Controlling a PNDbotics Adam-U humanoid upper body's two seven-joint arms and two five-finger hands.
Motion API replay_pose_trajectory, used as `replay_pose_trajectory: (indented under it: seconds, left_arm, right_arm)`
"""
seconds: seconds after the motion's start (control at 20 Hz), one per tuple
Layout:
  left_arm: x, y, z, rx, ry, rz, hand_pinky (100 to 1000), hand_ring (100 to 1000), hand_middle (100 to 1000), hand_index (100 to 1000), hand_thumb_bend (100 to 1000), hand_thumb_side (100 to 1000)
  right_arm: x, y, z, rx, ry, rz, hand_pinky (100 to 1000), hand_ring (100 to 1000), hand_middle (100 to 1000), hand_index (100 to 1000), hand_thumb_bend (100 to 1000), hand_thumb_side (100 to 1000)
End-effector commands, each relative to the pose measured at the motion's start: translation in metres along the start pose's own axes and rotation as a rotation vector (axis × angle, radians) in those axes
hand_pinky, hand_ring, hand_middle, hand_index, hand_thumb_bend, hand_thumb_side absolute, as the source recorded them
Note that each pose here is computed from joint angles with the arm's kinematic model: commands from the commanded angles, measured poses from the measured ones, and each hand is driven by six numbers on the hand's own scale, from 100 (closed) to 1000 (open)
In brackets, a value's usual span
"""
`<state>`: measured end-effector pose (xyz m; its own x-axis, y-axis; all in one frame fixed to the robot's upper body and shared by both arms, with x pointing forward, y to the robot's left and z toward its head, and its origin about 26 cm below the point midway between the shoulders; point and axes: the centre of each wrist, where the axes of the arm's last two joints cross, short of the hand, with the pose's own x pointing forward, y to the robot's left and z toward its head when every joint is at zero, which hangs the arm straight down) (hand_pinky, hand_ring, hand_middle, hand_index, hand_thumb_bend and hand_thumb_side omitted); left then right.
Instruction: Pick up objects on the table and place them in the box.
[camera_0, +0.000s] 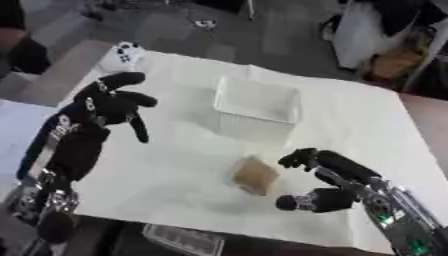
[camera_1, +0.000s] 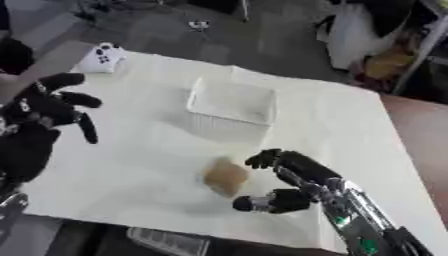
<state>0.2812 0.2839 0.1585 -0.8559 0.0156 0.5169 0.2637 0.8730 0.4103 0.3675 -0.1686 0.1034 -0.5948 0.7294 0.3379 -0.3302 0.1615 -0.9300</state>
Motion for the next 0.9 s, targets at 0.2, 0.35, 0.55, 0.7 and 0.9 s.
replay_pose_trajectory:
  seconds: [0.2,0.35,0.55,0.7,0.9]
  left_arm:
    - [0.005,0.003,-0.007,-0.02,-0.026,-0.007,392,767,864,745,964,709]
    - [0.005,0.003,-0.007,-0.021,-0.026,-0.005,392,767,864,745,964,708]
    - [0.005,0.003,-0.008,-0.021,-0.029,-0.003,392,767,864,745,965,708]
    - [0.005,0.002,-0.009,-0.023,-0.03,-0.001,392,767,864,745,965,708]
    - [0.005,0.002,-0.01,-0.023,-0.034,0.001,393,767,864,745,966,708]
  right_arm:
    - [0.005,-0.01,-0.012,-0.042,-0.014,0.03,705,785,767,889,930,1000]
    - [0.006,-0.012,-0.018,-0.056,-0.01,0.04,710,786,770,891,931,1000]
    - [0.006,-0.016,-0.025,-0.072,-0.007,0.055,717,789,776,899,931,1000]
    - [0.008,-0.018,-0.029,-0.08,-0.01,0.073,722,791,779,897,938,1000]
    - [0.01,-0.018,-0.038,-0.088,-0.01,0.09,723,791,779,897,925,1000]
